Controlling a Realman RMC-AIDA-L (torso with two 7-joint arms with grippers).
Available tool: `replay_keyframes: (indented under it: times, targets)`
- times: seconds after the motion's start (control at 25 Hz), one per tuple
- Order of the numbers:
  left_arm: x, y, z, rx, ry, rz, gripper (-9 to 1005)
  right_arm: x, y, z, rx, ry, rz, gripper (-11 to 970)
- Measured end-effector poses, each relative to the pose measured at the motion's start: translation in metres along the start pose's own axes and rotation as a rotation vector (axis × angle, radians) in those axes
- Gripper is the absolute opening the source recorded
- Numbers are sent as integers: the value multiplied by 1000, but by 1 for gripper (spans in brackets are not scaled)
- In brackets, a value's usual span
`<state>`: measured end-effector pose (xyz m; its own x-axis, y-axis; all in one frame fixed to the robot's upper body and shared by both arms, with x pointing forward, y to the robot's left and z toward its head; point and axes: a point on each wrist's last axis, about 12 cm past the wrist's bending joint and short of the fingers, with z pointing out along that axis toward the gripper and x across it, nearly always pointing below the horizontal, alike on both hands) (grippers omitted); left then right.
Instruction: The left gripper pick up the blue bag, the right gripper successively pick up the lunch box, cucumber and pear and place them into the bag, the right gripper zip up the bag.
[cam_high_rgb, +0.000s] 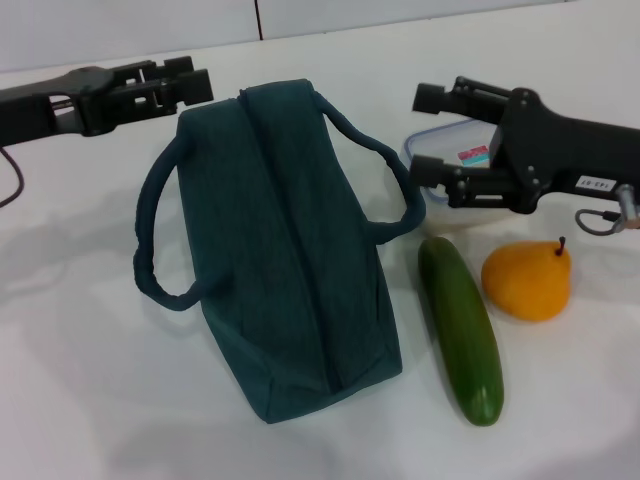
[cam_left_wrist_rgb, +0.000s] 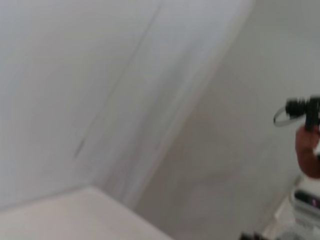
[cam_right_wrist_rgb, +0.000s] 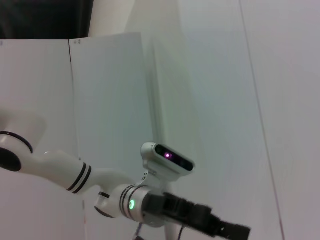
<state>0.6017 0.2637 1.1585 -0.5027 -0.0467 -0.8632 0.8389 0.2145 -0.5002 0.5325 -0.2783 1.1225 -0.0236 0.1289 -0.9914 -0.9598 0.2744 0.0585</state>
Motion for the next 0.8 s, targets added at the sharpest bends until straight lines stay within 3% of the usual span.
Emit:
replay_keyframes:
  times: [0.4, 0.64, 0.8]
  targets:
    - [-26, 0, 5, 5, -75, 28, 741, -3, -3, -4, 25, -17, -10, 831]
    - [-45, 7, 10, -87, -89, 103, 741, -5, -4, -4, 25, -15, -12, 830]
    - [-56, 4, 15, -126, -62, 117, 740, -5, -4, -2, 22, -17, -14, 829]
